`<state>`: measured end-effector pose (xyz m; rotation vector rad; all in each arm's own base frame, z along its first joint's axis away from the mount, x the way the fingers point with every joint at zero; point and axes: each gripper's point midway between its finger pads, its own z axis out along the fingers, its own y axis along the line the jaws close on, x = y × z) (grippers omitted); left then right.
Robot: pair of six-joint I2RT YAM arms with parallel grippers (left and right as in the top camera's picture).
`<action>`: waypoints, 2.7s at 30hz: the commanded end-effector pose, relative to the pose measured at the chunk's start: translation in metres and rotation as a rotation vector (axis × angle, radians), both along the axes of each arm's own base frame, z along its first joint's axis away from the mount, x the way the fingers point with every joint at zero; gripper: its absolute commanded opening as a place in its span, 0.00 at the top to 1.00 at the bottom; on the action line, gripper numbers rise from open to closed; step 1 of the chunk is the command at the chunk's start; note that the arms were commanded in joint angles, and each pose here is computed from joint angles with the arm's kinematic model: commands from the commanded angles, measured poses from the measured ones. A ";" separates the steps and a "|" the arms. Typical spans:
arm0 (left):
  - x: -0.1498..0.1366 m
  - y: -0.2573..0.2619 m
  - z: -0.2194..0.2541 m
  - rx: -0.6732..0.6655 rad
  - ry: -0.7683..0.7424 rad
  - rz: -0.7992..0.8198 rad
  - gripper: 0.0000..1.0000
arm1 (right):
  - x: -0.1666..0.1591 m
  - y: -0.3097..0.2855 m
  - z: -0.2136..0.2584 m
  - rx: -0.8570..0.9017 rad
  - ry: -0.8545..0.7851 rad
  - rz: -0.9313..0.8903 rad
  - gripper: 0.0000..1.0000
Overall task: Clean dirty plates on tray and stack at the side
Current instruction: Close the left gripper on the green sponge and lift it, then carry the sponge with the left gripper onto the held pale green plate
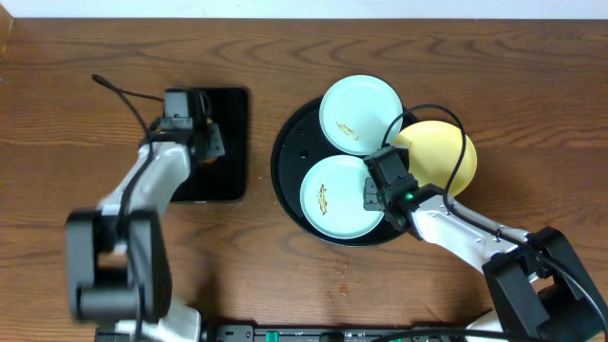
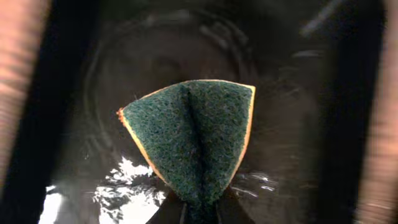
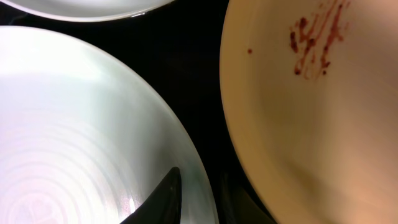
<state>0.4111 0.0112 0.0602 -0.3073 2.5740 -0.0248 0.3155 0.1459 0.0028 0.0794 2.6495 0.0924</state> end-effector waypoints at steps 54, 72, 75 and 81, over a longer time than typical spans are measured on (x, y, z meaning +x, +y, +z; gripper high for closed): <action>-0.001 0.010 0.109 0.056 -0.264 0.018 0.93 | -0.005 -0.003 -0.008 -0.028 0.023 0.015 0.72; -0.010 -0.053 0.149 -0.182 -0.261 -0.162 0.93 | -0.004 -0.003 -0.008 -0.028 0.022 0.015 0.99; -0.020 -0.067 0.141 -0.191 -0.207 -0.194 0.93 | -0.004 -0.003 -0.008 -0.027 0.020 0.015 0.99; -0.040 -0.137 0.120 -0.247 -0.119 -0.371 0.92 | -0.004 -0.003 -0.008 -0.026 0.020 0.015 0.99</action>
